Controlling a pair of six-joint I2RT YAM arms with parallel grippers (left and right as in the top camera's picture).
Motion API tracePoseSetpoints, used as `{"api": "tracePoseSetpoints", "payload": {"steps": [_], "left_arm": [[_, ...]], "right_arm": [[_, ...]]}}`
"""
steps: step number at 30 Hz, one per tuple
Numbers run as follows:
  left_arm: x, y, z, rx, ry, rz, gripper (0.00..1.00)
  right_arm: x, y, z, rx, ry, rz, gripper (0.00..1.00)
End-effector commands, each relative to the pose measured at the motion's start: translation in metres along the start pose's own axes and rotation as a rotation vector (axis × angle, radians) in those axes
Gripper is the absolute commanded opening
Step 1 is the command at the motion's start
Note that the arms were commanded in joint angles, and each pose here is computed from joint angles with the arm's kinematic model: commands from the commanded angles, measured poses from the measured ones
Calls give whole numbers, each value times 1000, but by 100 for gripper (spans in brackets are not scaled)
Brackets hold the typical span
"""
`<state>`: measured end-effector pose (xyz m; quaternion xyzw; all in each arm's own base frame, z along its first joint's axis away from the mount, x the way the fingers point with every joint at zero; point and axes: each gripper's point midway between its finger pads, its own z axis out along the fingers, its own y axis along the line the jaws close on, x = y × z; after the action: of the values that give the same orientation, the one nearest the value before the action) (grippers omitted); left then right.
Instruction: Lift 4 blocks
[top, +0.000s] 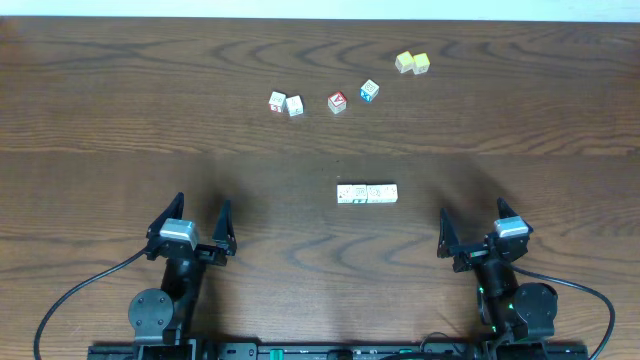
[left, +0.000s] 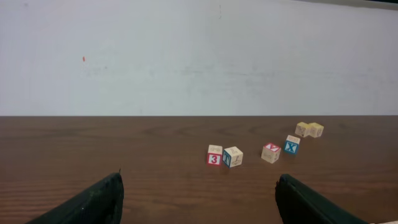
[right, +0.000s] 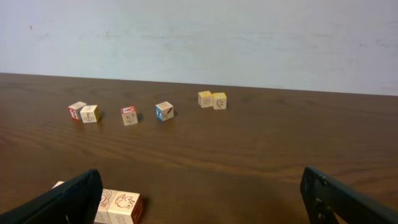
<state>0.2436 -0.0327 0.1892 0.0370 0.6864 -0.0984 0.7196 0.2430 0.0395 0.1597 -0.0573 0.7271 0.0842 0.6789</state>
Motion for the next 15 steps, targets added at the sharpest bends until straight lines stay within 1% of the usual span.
{"api": "tracePoseSetpoints", "payload": {"steps": [1, 6, 10, 15], "left_arm": [[3, 2, 0, -12, 8, 5, 78], [23, 7, -2, -38, 89, -9, 79], [45, 17, -5, -91, 176, -22, 78], [48, 20, -6, -112, 186, -22, 79]], "right_arm": [[0, -3, 0, 12, -2, -14, 99], [0, -3, 0, 12, -1, -15, 99], [0, -3, 0, 12, -1, -15, 99], [0, -3, 0, 12, -2, -15, 99]]}}
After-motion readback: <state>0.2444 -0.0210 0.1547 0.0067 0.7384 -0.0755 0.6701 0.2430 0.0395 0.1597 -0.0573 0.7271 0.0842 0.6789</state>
